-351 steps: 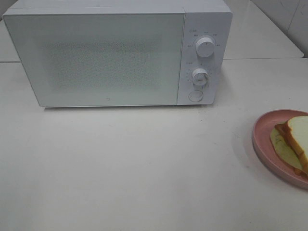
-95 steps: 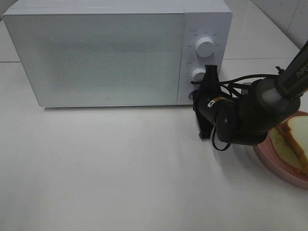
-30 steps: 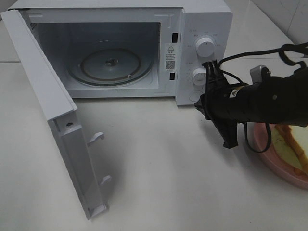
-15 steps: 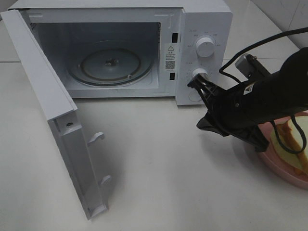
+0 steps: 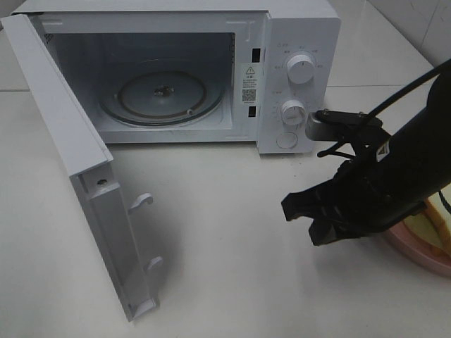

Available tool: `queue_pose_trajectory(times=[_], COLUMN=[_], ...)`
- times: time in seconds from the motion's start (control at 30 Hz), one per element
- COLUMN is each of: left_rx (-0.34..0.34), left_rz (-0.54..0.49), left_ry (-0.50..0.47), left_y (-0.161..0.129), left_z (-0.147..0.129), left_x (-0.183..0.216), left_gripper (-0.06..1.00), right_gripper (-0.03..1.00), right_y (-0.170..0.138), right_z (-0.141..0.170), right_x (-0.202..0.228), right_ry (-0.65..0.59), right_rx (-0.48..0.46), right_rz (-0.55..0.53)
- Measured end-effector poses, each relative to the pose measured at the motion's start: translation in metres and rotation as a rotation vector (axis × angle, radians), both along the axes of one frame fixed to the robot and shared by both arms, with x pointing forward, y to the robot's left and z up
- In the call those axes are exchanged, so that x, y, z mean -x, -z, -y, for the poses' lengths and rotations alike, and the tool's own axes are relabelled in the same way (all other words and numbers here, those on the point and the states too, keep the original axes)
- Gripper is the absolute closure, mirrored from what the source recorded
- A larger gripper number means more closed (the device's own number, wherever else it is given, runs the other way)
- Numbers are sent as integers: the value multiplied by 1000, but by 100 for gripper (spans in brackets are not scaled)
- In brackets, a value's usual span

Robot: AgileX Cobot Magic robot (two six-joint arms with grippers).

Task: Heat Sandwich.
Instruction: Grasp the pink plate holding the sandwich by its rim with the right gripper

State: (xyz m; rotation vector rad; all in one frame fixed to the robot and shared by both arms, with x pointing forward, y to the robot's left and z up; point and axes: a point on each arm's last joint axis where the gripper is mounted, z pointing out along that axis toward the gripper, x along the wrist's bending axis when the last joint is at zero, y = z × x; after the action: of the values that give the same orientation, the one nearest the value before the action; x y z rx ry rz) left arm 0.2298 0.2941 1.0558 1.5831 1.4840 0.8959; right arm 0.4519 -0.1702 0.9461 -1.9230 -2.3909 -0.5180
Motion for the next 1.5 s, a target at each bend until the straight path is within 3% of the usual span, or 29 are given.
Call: queue_pose_trajectory(times=[0.2,0.37,0.43,0.5,0.57,0.6,0.67,0.8,1.5], left_rx=[0,0,0,0,0,0,0,0,0], left_rz=[0,0,0,0,0,0,0,0,0], left_ry=[0,0,0,0,0,0,0,0,0], left_y=[0,0,0,0,0,0,0,0,0], left_z=[0,0,0,0,0,0,0,0,0], left_x=[0,0,0,0,0,0,0,0,0], left_gripper=[-3,-3,-3,-3,-3,-3,-3,-3,-3], right_gripper=[84,71,57,52,35,35,18,6,6], right_y=[2,0,-5,-8,-17,-17,-24,-31,-26], right_z=[5,8,7,6,4,4,3,4,69], right_x=[5,4,1,-1,-7,-7,-12,-18,-46], right_ry=[-81,-128,-133,-133,-148,-148,-161,-170,14], right_rx=[68,120,128,128,141,141,152,169,272], right_rz=[-37,-45,-41,-37,-19,-19,1,11,-45])
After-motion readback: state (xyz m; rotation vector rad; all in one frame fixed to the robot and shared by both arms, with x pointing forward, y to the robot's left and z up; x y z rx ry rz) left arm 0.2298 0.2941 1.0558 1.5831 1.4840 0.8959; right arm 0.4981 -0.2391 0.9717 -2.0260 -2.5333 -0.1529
